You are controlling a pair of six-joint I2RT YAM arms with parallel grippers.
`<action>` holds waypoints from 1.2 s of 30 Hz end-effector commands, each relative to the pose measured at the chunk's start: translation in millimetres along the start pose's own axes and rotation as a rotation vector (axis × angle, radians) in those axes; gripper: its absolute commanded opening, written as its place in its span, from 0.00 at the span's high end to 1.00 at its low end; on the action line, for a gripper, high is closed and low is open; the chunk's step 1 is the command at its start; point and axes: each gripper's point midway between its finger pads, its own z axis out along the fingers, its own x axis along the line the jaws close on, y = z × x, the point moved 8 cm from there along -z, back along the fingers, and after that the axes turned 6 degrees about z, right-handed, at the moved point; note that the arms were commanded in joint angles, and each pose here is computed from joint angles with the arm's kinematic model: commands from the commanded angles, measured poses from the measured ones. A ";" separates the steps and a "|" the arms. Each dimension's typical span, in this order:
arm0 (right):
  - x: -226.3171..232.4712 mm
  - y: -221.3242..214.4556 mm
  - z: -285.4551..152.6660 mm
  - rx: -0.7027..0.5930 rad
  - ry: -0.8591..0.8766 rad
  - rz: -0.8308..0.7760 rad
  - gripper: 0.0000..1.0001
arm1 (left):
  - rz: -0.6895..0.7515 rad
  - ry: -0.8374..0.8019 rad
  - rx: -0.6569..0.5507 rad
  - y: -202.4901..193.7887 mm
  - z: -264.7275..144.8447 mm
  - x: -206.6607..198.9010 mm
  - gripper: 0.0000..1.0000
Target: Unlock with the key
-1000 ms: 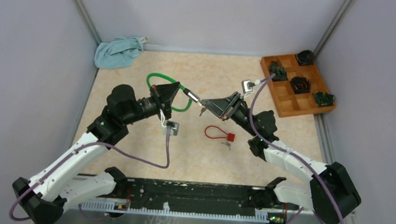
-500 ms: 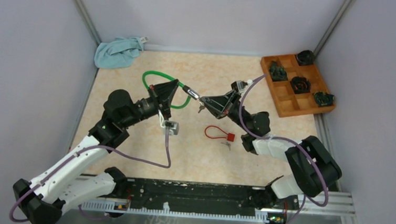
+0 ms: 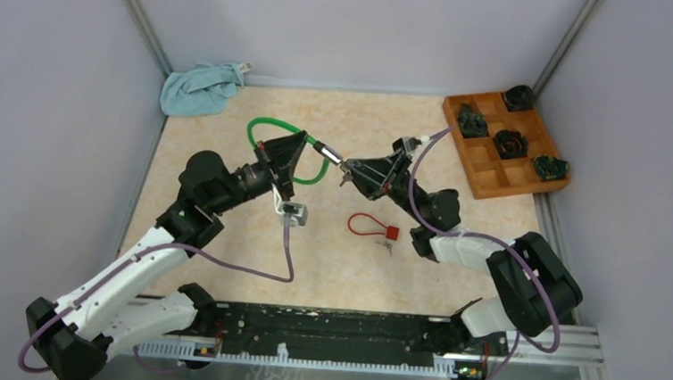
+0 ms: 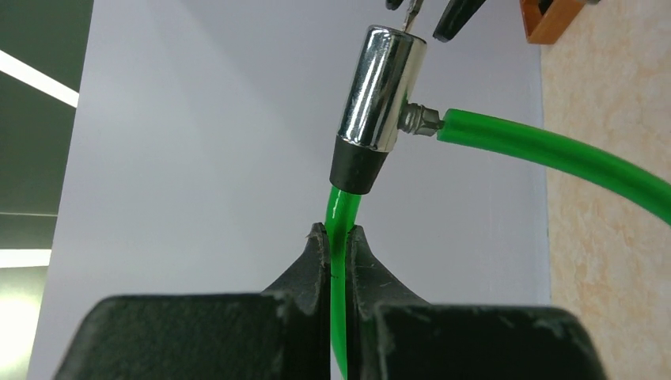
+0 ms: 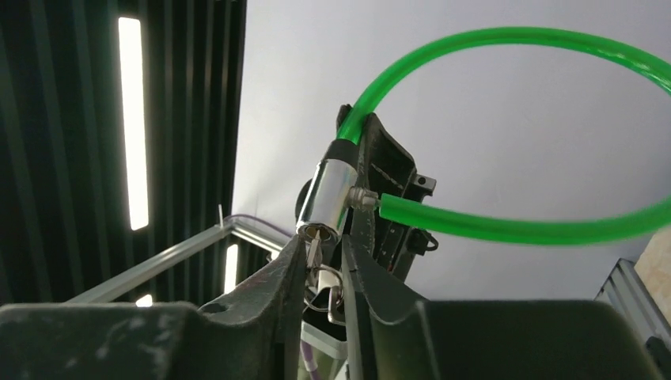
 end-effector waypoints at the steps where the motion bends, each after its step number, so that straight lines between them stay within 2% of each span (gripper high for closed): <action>1: 31.1 -1.3 -4.3 -0.010 0.106 -0.132 0.68 | -0.007 0.113 -0.078 11.6 -0.4 38.6 1.00; 5: 40.4 11.9 -14.1 -0.077 0.020 -0.302 0.51 | -0.058 0.099 -0.097 13.2 -1.3 47.1 1.00; 9: 50.8 23.3 -25.1 -0.154 -0.106 -0.516 0.39 | -0.140 0.079 -0.101 12.7 0.2 54.4 1.00; 12: 53.8 24.5 -29.4 -0.178 -0.200 -0.701 0.34 | -0.207 0.064 -0.091 10.2 4.6 57.6 1.00; 14: 50.3 23.1 -31.4 -0.170 -0.242 -0.782 0.34 | -0.251 0.079 -0.075 7.7 6.7 61.9 1.00; 19: 49.2 1.1 -20.7 -0.084 -0.197 -0.988 0.34 | -0.345 0.088 -0.045 2.3 13.5 70.1 1.00; 24: 52.1 -17.2 -4.1 -0.015 -0.162 -1.169 0.33 | -0.358 0.083 -0.045 2.2 14.4 71.2 1.00; 29: 54.3 -24.3 10.5 -0.032 -0.140 -1.262 0.34 | -0.362 0.082 -0.047 2.8 14.7 73.4 1.00; 33: 48.7 -19.9 25.0 -0.081 -0.215 -1.335 0.44 | -0.380 0.078 -0.044 2.9 15.6 75.0 1.00; 36: 46.5 -26.2 30.5 -0.122 -0.171 -1.380 0.49 | -0.403 0.074 -0.039 3.1 16.9 77.2 1.00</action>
